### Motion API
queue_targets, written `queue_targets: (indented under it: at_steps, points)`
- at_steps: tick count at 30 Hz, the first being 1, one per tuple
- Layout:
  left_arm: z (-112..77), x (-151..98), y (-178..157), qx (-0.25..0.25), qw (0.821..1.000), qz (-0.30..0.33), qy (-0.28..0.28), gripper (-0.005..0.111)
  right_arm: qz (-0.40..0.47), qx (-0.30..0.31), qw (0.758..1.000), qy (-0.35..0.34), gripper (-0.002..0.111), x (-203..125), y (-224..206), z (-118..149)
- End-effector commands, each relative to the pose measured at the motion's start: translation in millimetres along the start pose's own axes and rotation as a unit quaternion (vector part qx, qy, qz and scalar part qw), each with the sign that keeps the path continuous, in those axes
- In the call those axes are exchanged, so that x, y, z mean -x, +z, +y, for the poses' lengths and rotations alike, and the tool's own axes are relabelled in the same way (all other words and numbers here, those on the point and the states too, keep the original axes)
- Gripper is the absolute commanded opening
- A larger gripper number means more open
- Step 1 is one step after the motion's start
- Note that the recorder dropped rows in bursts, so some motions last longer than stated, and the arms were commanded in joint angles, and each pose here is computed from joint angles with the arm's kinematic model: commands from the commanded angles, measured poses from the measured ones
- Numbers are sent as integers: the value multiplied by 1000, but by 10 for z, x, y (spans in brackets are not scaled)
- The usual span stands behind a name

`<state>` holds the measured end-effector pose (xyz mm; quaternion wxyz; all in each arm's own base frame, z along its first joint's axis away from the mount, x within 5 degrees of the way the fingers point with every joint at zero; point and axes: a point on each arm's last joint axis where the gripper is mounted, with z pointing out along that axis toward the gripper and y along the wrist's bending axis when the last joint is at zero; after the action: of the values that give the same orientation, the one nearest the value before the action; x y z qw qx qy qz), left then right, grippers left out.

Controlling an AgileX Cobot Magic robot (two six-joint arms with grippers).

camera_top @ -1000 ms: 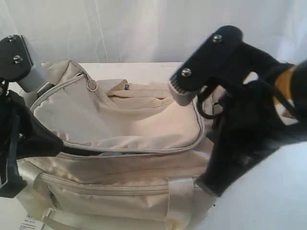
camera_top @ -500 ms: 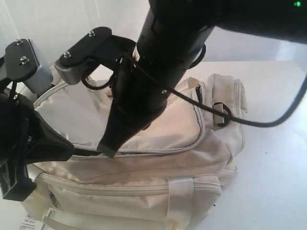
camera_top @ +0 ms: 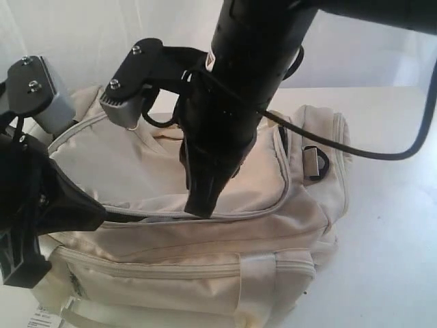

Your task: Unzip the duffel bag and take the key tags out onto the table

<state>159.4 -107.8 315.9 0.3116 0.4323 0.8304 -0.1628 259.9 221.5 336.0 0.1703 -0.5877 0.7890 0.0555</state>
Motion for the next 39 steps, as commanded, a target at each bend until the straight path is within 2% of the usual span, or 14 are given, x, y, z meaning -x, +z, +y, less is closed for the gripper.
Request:
queue_targets:
  at_steps: [1, 3, 5, 23, 29, 33, 37, 39]
  points:
    - [-37, -22, 5, -15, 1000, 7, -1, 0, 41, -32, 999, -1, 35, -89, 62, -73]
    - [-38, -24, 5, -16, 1000, 8, -1, 0, 47, -36, 998, 8, 42, -106, 77, -79]
    - [-39, -25, 5, -16, 1000, 9, -1, 0, 49, -35, 998, 7, 45, -105, 95, -82]
    - [-46, -22, 5, -20, 1000, 7, -5, 0, 72, -4, 997, 10, 44, -49, 477, -134]
    - [-46, -22, 5, -20, 1000, 7, -5, 0, 83, 4, 996, 11, 26, -57, 540, -137]
    - [-46, -22, 5, -20, 1000, 7, -5, 0, 89, 7, 996, 15, 20, -67, 539, -130]
    - [-46, -22, 5, -20, 1000, 7, -5, 0, 90, 6, 996, 14, 2, -69, 538, -133]
    - [-46, -22, 5, -20, 1000, 7, -5, 0, 95, -3, 995, 15, 0, -79, 537, -149]
